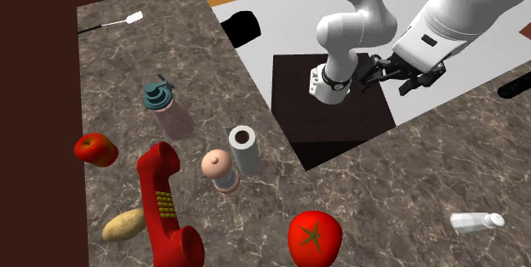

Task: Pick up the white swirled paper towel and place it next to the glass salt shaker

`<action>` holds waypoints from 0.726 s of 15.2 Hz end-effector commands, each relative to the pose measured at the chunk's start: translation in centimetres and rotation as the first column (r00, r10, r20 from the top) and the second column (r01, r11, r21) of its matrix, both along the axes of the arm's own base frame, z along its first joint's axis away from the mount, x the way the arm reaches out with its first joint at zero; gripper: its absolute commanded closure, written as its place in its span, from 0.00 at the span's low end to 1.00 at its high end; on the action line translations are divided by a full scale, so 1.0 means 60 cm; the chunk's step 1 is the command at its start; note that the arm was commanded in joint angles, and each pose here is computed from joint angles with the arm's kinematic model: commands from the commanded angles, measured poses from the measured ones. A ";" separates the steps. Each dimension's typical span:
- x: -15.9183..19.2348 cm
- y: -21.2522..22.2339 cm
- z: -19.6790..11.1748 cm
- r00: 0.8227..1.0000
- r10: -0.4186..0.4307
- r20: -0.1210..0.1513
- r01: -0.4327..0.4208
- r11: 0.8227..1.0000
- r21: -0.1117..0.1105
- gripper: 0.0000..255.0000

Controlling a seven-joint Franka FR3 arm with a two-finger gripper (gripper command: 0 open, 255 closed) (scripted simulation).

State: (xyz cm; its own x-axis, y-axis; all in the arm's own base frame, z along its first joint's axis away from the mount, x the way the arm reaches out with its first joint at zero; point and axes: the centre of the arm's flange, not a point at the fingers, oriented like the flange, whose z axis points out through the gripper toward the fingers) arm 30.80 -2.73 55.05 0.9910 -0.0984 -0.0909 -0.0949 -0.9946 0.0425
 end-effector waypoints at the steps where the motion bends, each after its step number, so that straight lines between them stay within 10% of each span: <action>1: 0.000 0.000 0.000 1.000 0.000 0.000 0.000 1.000 0.000 0.00; 11: 0.048 -0.208 -0.012 0.997 0.044 0.055 -0.044 0.999 -0.008 0.00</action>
State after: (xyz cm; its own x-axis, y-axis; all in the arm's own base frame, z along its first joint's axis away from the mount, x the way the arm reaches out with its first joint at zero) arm 33.50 -13.91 54.41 0.9973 -0.0609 -0.0412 -0.0591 -0.9973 0.0439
